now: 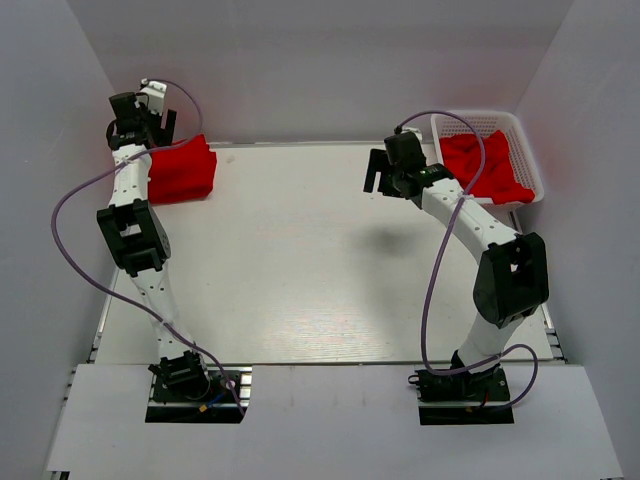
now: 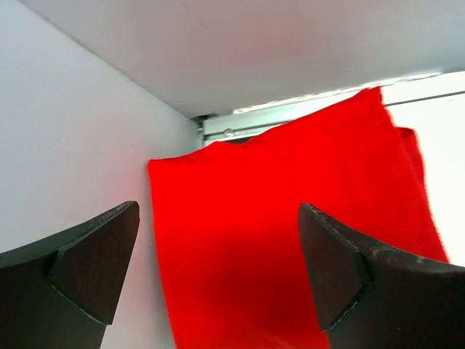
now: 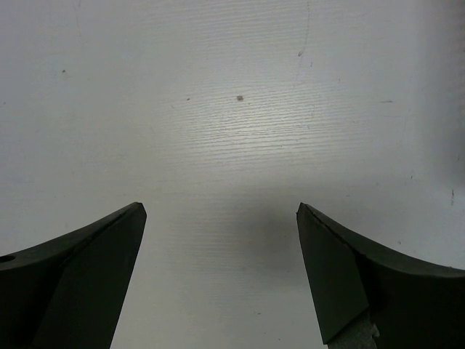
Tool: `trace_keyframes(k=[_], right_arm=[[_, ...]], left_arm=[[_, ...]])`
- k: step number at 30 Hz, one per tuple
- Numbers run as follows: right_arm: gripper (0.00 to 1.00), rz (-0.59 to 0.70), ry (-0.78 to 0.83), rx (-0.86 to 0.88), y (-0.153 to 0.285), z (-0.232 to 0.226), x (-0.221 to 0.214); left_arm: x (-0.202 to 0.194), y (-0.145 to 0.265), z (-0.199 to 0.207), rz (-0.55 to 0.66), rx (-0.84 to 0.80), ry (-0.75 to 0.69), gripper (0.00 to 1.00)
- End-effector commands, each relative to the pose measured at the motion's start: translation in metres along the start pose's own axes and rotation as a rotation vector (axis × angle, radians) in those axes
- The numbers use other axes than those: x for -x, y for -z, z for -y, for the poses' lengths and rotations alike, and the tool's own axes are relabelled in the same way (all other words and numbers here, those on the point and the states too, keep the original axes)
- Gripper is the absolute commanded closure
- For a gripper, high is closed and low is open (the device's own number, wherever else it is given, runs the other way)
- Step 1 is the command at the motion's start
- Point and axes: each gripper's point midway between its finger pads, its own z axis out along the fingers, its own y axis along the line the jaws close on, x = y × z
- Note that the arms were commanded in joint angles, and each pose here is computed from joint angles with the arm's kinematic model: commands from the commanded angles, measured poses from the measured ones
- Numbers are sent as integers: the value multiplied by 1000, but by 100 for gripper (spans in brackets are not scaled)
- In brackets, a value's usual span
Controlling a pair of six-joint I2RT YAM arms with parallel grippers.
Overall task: Fold and stack the t-shirts
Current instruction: Put the neatly folded tshirt into the corner of the board with the left arm
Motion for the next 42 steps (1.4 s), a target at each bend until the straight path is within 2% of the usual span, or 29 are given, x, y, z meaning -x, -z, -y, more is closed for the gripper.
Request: trace_keyframes(k=[1,5,8,11,13,14,17,18,20,21,22,24,25,29,30,31,33,34,36,40,42], right_arm=[[10,28,5,30,6,-8,14],[10,35,5,30,9,-7,16],[10,36,2,24,13,-4,14],[10,44,-8,31,19,-2,11],[10,57,-31,51,25,-4,13],[10,50,-37,52,27,-1,6],[10,67,-67,73,45,1,4],[10,31,-59,71,42,5,-12],[10,50,-67,99,57,5,-12],[10,14,-61,89,55,11,-30],[10,2,-65,92,58,13,-36],[10,-17,-69,110,69,18,-53],[10,-16,-78,148,79,14,-55],[10,-80,-99,165,87,23,-95],[10,-53,-113,184,98,24,-92],[10,-87,-113,165,95,31,-111],[10,-49,-125,189,106,31,-109],[10,-65,-123,174,104,37,-121],[10,-19,-131,195,114,38,-115],[10,8,-134,229,122,37,-116],[10,13,-133,234,123,36,-115]], left_arm=[[43,19,3,103,-27,38,0],[29,17,28,65,-109,92,0],[37,29,36,54,-127,135,0],[38,49,49,-16,-129,259,0],[48,74,78,-51,-226,339,0],[43,82,103,-84,-305,424,0],[48,120,161,-139,-403,526,0],[55,136,191,-146,-461,521,0],[53,169,212,-182,-456,542,0],[57,186,237,-189,-476,520,0],[34,196,250,-244,-455,507,0],[38,237,266,-225,-501,498,0],[13,250,293,-269,-526,469,0],[-29,308,342,-348,-573,457,0],[-52,319,353,-399,-571,457,0],[-51,334,361,-380,-584,437,0],[-63,340,352,-385,-512,414,0],[-61,344,347,-376,-488,417,0],[-51,349,331,-354,-428,404,0],[-33,361,325,-278,-426,409,0],[-36,360,321,-273,-401,407,0]])
